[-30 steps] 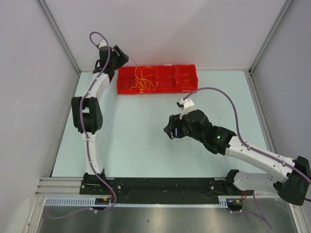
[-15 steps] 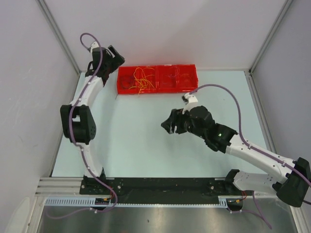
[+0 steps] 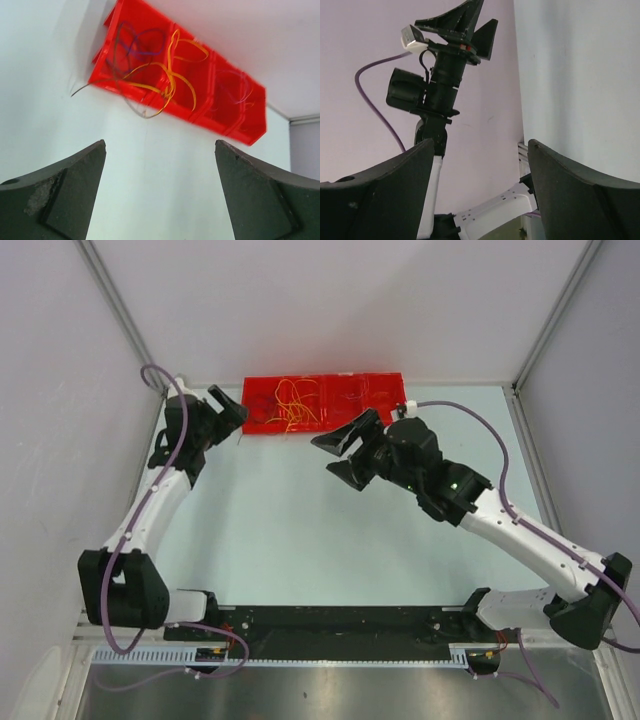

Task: Untangle the cables

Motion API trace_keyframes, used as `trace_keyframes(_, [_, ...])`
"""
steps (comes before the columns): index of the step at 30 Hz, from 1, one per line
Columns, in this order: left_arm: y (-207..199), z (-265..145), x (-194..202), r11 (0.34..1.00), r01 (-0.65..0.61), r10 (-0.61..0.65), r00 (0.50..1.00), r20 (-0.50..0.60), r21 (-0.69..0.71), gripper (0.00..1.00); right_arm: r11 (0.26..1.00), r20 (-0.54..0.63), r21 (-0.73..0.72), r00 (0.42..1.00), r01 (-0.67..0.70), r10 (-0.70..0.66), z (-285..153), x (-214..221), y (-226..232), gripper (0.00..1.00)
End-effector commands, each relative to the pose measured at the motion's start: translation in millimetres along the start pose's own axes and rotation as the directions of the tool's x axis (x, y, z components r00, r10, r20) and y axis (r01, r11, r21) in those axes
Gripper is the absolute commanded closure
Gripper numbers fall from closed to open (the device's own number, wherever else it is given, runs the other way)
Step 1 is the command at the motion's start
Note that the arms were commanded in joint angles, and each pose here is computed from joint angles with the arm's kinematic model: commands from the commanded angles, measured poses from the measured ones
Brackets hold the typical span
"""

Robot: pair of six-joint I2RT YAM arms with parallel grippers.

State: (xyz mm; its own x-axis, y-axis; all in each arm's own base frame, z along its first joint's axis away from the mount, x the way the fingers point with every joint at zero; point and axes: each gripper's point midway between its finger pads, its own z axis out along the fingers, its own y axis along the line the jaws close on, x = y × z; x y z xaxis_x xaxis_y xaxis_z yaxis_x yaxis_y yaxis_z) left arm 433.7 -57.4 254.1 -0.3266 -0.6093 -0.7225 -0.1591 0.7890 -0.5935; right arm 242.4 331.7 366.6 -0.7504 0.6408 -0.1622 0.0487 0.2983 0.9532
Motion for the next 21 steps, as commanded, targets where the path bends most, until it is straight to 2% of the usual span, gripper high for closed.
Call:
trace_keyframes(1, [15, -27, 13, 0.997, -0.083, 0.082, 0.996, -0.016, -0.013, 0.05, 0.994, -0.006, -0.002, 0.994, -0.110, 0.110, 13, 4, 5, 0.20])
trace_keyframes(6, [51, -54, 49, 0.990, -0.121, 0.114, 0.989, -0.097, -0.077, 0.04, 0.987, -0.030, 0.000, 0.987, -0.161, 0.161, 35, 8, 2, 0.20])
trace_keyframes(7, [48, -65, 49, 0.991, -0.122, 0.117, 0.990, -0.083, -0.056, 0.04, 0.986, -0.060, 0.005, 0.985, -0.164, 0.164, 37, 14, 1, 0.20])
trace_keyframes(11, [47, -91, 71, 0.991, -0.137, 0.136, 0.979, -0.154, 0.002, 0.04, 0.990, -0.083, 0.004, 0.987, -0.139, 0.139, 51, 23, -1, 0.19])
trace_keyframes(14, [45, -114, 77, 0.980, -0.198, 0.200, 0.958, -0.207, 0.029, 0.03, 0.996, -0.077, 0.066, 0.995, -0.063, 0.069, 70, 21, -29, 0.21])
trace_keyframes(16, [46, -125, 75, 0.968, -0.249, 0.250, 0.944, -0.217, 0.034, 0.03, 0.994, -0.083, 0.100, 0.996, 0.036, -0.028, 83, 16, -50, 0.24])
trace_keyframes(17, [54, -134, 81, 0.956, -0.292, 0.287, 0.923, -0.256, 0.021, 0.03, 0.992, -0.084, 0.112, 0.995, 0.064, -0.055, 88, 14, -58, 0.25])
trace_keyframes(21, [66, -149, 92, 0.939, -0.345, 0.334, 0.893, -0.302, 0.018, 0.03, 0.960, -0.103, 0.162, 0.972, 0.227, -0.213, 107, -4, -95, 0.26])
